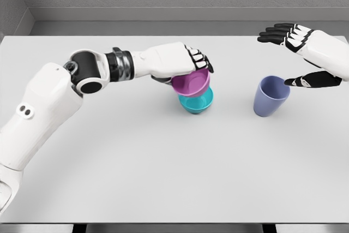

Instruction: Stacking bowl and cup with both arms

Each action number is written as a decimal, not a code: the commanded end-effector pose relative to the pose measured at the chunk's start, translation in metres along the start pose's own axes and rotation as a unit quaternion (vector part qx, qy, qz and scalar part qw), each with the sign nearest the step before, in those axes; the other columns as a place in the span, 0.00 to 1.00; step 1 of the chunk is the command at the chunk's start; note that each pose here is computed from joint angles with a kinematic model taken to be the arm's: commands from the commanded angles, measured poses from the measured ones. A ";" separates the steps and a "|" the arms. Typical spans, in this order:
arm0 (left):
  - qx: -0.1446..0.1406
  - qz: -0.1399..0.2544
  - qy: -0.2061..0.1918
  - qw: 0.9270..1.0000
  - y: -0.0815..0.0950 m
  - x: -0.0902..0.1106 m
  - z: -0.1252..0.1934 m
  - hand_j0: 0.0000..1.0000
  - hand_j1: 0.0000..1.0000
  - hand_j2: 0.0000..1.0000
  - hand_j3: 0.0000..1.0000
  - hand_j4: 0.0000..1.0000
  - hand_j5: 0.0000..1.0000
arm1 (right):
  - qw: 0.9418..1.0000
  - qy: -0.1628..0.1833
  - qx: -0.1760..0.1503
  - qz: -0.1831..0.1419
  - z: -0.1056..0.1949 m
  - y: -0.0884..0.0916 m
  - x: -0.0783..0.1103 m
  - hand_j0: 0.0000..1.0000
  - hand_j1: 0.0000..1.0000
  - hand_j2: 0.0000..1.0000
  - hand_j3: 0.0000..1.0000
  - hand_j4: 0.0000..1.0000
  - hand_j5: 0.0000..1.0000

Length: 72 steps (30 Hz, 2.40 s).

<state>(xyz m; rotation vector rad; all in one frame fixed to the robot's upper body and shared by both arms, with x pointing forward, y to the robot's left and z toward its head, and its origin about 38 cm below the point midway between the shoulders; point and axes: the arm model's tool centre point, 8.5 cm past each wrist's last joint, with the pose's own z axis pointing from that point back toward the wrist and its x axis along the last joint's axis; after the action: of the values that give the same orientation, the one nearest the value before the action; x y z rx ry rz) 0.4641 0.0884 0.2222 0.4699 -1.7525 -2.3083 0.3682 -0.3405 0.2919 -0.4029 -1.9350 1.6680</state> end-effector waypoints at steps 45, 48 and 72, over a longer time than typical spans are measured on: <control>0.013 0.070 0.022 0.997 -0.008 -0.032 0.050 1.00 1.00 1.00 1.00 1.00 1.00 | 1.000 0.003 -0.003 -0.003 0.002 -0.001 -0.001 1.00 1.00 1.00 1.00 1.00 1.00; 0.025 0.122 0.052 0.991 -0.014 -0.057 0.108 1.00 1.00 1.00 1.00 1.00 1.00 | 1.000 0.020 0.002 -0.008 0.009 0.003 -0.010 1.00 1.00 1.00 1.00 1.00 1.00; -0.068 0.138 0.160 0.975 -0.058 -0.080 0.242 1.00 1.00 1.00 1.00 1.00 1.00 | 0.969 0.135 0.200 0.062 0.045 -0.003 -0.061 1.00 1.00 1.00 1.00 1.00 1.00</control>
<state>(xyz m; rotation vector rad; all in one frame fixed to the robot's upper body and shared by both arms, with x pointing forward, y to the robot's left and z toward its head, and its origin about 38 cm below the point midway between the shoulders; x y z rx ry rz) 0.4500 0.3478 0.2339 0.5049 -1.3934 -2.0216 0.3913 -0.4108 0.2812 -0.5728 -1.3780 1.9141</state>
